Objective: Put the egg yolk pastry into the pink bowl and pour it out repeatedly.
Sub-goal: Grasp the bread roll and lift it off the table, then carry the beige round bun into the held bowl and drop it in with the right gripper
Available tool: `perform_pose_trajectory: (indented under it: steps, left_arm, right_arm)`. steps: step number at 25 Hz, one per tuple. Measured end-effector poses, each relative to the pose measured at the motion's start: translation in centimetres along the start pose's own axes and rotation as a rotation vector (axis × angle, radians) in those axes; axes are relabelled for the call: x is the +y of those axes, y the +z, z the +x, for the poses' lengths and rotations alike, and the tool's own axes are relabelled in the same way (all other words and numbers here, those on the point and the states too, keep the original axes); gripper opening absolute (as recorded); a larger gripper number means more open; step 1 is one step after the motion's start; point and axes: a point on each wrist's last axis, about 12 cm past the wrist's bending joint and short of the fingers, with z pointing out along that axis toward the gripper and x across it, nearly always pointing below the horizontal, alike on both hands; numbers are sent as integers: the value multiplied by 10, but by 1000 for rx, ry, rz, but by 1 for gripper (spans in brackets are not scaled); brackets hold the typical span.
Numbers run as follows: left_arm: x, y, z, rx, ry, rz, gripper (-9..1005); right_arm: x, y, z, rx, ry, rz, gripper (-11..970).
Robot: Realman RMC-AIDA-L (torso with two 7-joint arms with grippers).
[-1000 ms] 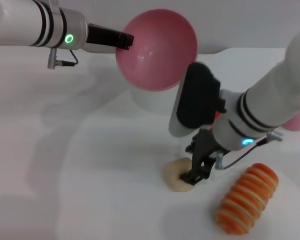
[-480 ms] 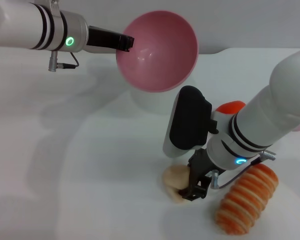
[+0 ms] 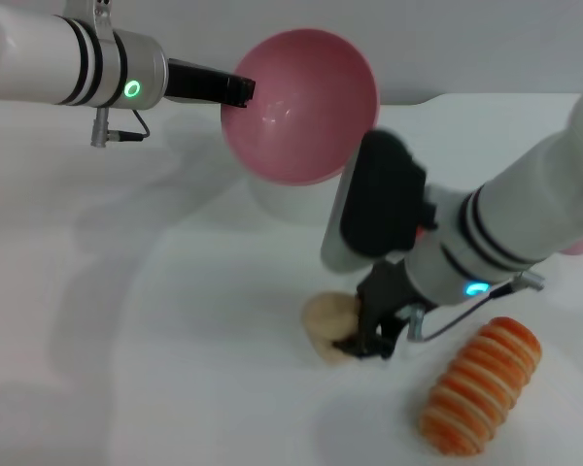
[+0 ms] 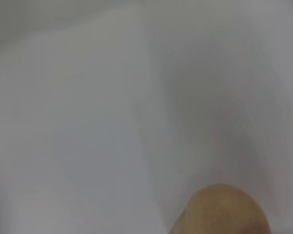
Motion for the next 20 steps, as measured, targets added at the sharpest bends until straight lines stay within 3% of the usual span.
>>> perform_pose_trajectory:
  steps: [1, 2, 3, 5, 9, 12, 15, 20]
  left_arm:
    - [0, 0, 1, 1, -1, -1, 35]
    - [1, 0, 1, 1, -1, -2, 35]
    - [1, 0, 1, 2, 0, -3, 35]
    - [2, -1, 1, 3, 1, -5, 35]
    - [1, 0, 1, 7, 7, -1, 35]
    - [-2, 0, 1, 13, 14, 10, 35]
    - [-6, 1, 3, 34, 17, 29, 35]
    - [-11, 1, 5, 68, 16, 64, 35]
  right_arm:
    - [-2, -8, -2, -25, 7, 9, 398]
    - [-5, -35, -7, -97, 12, 36, 394]
    - [-5, -35, -7, -97, 12, 36, 389]
    - [-6, -65, -10, -183, 13, 57, 379]
    - [-5, -129, -12, -437, 0, 108, 360]
    - [-10, -161, -4, -613, -14, 136, 341]
    - [-21, -166, 4, -696, -17, 159, 321]
    - [-41, -143, 14, -708, 10, 199, 278]
